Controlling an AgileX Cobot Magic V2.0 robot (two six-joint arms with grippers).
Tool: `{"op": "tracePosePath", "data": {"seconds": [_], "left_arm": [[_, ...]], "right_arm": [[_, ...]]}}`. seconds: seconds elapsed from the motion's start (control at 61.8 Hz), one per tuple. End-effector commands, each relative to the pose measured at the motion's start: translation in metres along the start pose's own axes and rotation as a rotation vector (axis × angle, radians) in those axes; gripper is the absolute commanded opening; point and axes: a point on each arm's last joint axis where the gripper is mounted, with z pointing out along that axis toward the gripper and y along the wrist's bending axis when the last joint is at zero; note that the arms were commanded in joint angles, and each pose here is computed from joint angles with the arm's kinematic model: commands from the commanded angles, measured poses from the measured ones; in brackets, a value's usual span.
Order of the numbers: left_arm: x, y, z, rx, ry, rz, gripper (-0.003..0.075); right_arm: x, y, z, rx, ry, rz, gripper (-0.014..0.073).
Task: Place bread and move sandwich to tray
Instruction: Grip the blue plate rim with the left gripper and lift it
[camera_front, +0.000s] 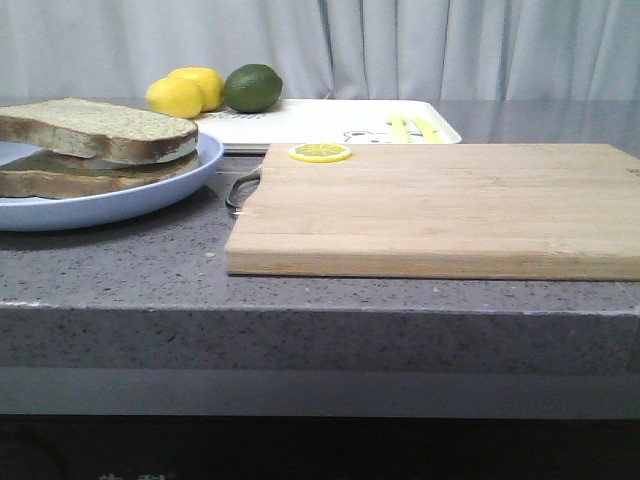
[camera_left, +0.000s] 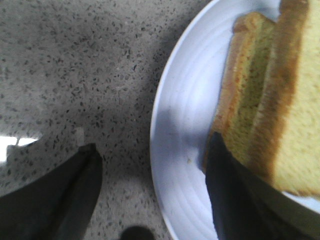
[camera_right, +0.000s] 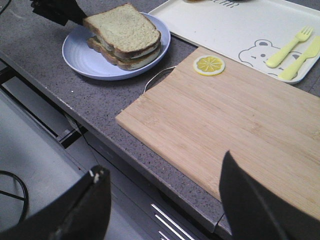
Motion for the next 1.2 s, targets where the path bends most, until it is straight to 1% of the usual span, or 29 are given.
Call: {"op": "tracePosePath", "data": {"seconds": [0.0, 0.081, 0.178, 0.34, 0.437, 0.679, 0.776, 0.922, 1.18], "left_arm": [[-0.01, -0.007, -0.009, 0.039, -0.066, -0.008, 0.0437], [-0.011, -0.006, -0.002, 0.064, -0.054, -0.022, 0.0421], [-0.013, -0.007, 0.005, 0.094, -0.044, -0.027, 0.0374], [-0.014, -0.003, 0.016, 0.103, -0.01, -0.046, 0.0285], [-0.014, -0.003, 0.018, 0.106, -0.006, -0.05, 0.0222], [-0.015, -0.003, 0.018, 0.106, -0.007, -0.05, 0.0033], [-0.014, -0.003, 0.018, 0.108, -0.002, -0.05, -0.0021], [-0.013, -0.004, 0.016, 0.11, 0.001, -0.047, -0.002], [-0.012, -0.015, -0.013, 0.119, -0.079, -0.017, -0.002]], "right_arm": [[-0.011, 0.0, -0.004, 0.013, -0.089, 0.002, 0.0487], [-0.011, 0.0, -0.004, 0.013, -0.089, 0.002, 0.0487], [-0.011, 0.0, -0.004, 0.013, -0.089, 0.002, 0.0487], [-0.011, 0.0, -0.004, 0.013, -0.089, 0.002, 0.0487], [-0.011, 0.0, -0.004, 0.013, -0.089, 0.002, 0.0487], [-0.011, 0.0, -0.004, 0.013, -0.089, 0.002, 0.0487], [-0.011, 0.0, -0.004, 0.013, -0.089, 0.002, 0.0487], [-0.011, 0.0, -0.004, 0.013, -0.089, 0.002, 0.0487], [-0.011, 0.0, -0.004, 0.013, -0.089, 0.002, 0.0487]]}}
